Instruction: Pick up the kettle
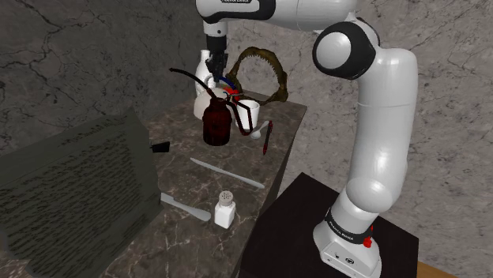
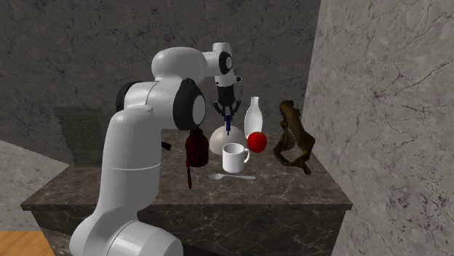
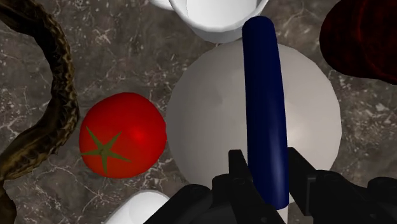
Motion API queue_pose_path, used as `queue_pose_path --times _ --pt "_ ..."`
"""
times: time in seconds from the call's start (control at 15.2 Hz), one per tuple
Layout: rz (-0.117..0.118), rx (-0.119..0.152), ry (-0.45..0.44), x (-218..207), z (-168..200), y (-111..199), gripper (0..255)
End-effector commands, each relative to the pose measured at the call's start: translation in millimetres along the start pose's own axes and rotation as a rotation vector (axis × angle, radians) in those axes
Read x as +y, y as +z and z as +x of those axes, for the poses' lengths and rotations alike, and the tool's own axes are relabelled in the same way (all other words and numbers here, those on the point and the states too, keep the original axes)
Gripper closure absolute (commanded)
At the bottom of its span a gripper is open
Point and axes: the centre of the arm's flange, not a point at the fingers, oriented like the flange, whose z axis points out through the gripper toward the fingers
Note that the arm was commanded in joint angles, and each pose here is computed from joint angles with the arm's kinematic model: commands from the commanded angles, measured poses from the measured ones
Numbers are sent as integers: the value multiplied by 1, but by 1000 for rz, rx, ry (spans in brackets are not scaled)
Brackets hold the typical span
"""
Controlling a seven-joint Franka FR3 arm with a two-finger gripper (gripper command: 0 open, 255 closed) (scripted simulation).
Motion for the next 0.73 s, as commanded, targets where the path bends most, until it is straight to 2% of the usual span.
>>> queue_pose_path --times 0.0,0.53,0.66 --pt "-1 1 0 1 -2 -12 255" --pt "-1 1 0 5 -3 -54 255" --pt "-1 1 0 5 -3 -55 255"
